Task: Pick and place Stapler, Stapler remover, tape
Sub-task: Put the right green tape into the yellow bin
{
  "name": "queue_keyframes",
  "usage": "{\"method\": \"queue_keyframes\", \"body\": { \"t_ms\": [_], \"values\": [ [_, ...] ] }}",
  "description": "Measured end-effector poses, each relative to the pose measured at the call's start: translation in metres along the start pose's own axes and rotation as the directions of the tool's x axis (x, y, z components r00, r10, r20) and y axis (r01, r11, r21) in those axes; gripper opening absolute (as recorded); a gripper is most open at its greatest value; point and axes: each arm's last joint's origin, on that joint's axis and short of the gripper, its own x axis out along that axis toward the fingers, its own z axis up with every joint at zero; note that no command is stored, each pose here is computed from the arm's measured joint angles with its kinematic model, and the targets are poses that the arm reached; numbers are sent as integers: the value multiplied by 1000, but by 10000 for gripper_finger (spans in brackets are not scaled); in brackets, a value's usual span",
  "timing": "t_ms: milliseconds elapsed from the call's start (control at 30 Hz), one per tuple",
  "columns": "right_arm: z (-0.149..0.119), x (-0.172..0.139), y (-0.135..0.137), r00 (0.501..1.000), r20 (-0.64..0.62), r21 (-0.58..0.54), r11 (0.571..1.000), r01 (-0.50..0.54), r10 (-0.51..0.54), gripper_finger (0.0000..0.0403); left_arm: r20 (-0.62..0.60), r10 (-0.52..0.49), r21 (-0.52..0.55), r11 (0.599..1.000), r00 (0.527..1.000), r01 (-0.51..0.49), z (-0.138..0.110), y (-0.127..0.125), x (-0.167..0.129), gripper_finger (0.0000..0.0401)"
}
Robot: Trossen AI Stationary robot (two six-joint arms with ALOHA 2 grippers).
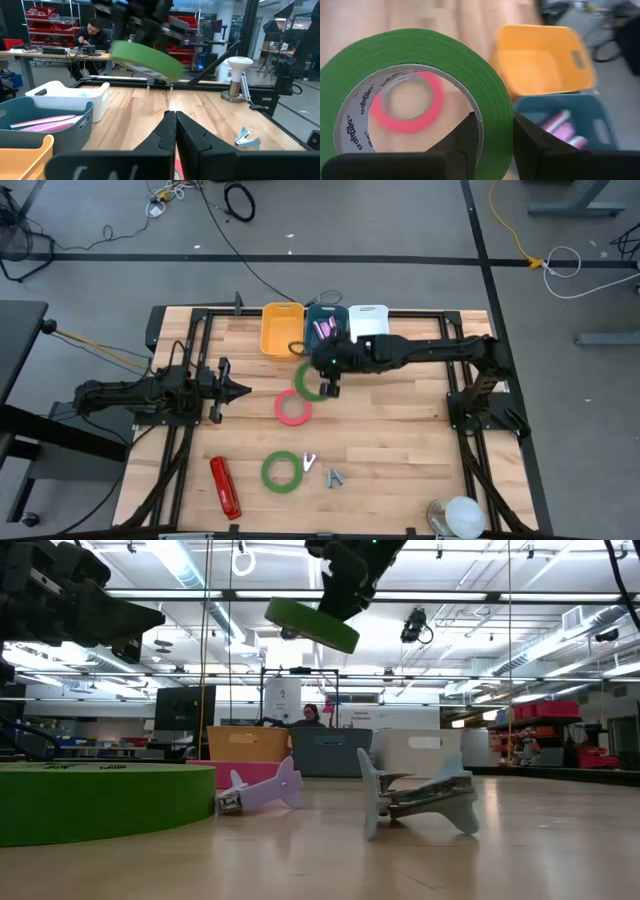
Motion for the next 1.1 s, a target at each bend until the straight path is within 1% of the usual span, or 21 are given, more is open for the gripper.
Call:
{"method": "queue_keyframes", "body": {
  "t_ms": [200, 333, 400, 567, 1000, 1100],
  "values": [
    [8, -3, -23, 992, 28, 52, 992, 118, -119, 98, 0, 0, 0, 1000, 1000, 0, 0, 0, 0, 10],
    [14, -5, -36, 971, 62, 94, 970, 225, -231, 98, -1, 0, 0, 1000, 1000, 0, 0, 0, 0, 10],
    [17, -5, -41, 961, 82, 117, 960, 255, -265, 98, 0, 0, 1, 1000, 1000, 0, 0, 0, 0, 10],
    [21, -5, -46, 951, 131, 156, 953, 260, -281, 98, 0, 0, 0, 1000, 1000, 0, 0, 0, 0, 10],
    [29, -7, -47, 935, 205, 193, 948, 252, -290, 98, 2, 0, 0, 1000, 1000, 0, 0, 0, 0, 10],
    [33, -8, -47, 926, 238, 209, 946, 246, -293, 98, 34, 1, 0, 1000, 999, -1, 3, 0, 0, 10]
  ]
}}
